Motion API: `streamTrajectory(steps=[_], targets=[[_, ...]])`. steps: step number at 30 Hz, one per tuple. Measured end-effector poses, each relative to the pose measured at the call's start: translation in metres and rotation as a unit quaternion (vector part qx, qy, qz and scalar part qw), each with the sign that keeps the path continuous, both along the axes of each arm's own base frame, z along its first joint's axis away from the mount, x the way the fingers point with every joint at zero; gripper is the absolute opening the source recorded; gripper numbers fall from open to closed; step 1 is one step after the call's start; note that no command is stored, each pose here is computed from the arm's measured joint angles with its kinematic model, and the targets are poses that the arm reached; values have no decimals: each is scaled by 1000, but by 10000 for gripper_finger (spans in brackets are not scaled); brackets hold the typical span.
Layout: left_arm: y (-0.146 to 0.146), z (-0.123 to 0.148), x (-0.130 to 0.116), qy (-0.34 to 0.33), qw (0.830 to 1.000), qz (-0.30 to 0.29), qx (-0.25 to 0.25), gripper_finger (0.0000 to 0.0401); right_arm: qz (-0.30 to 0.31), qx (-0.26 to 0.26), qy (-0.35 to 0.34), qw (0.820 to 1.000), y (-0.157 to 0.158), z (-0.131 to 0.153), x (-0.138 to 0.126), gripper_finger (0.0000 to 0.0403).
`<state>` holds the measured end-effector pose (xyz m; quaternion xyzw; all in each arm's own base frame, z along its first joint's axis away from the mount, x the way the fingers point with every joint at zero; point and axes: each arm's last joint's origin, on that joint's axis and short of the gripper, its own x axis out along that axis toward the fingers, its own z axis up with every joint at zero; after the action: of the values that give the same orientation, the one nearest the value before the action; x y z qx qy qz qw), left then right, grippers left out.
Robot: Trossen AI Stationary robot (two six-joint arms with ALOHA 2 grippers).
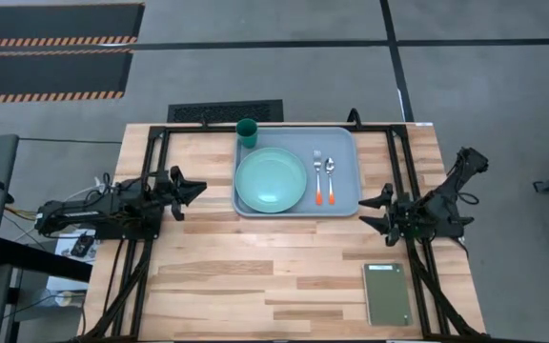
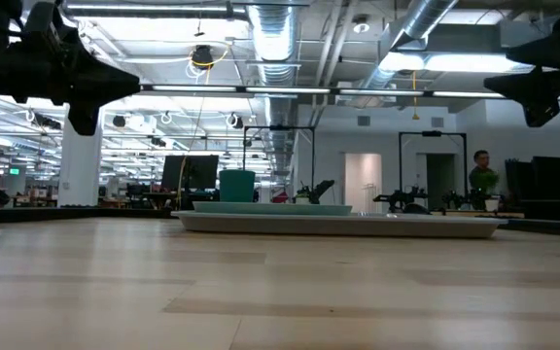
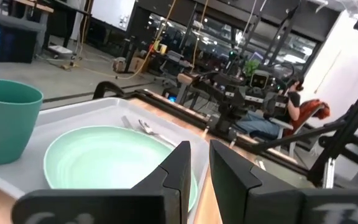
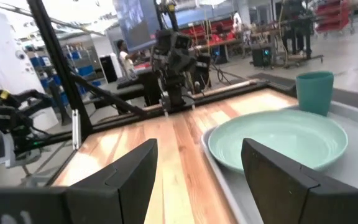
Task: Pick and place plate/cup/fork/spoon on tray
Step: Return to Home Position
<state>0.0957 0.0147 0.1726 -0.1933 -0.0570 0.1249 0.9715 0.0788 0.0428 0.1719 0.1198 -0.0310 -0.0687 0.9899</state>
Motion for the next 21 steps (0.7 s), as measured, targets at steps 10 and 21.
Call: streamTrajectory(steps=[10, 21], targets=[[0, -1, 0, 8, 1000, 2, 15, 46, 3, -8, 2, 1000, -2, 0, 3, 260], [0, -1, 0, 8, 1000, 5, 15, 46, -179, -68, 32, 981, -21, -2, 6, 260]])
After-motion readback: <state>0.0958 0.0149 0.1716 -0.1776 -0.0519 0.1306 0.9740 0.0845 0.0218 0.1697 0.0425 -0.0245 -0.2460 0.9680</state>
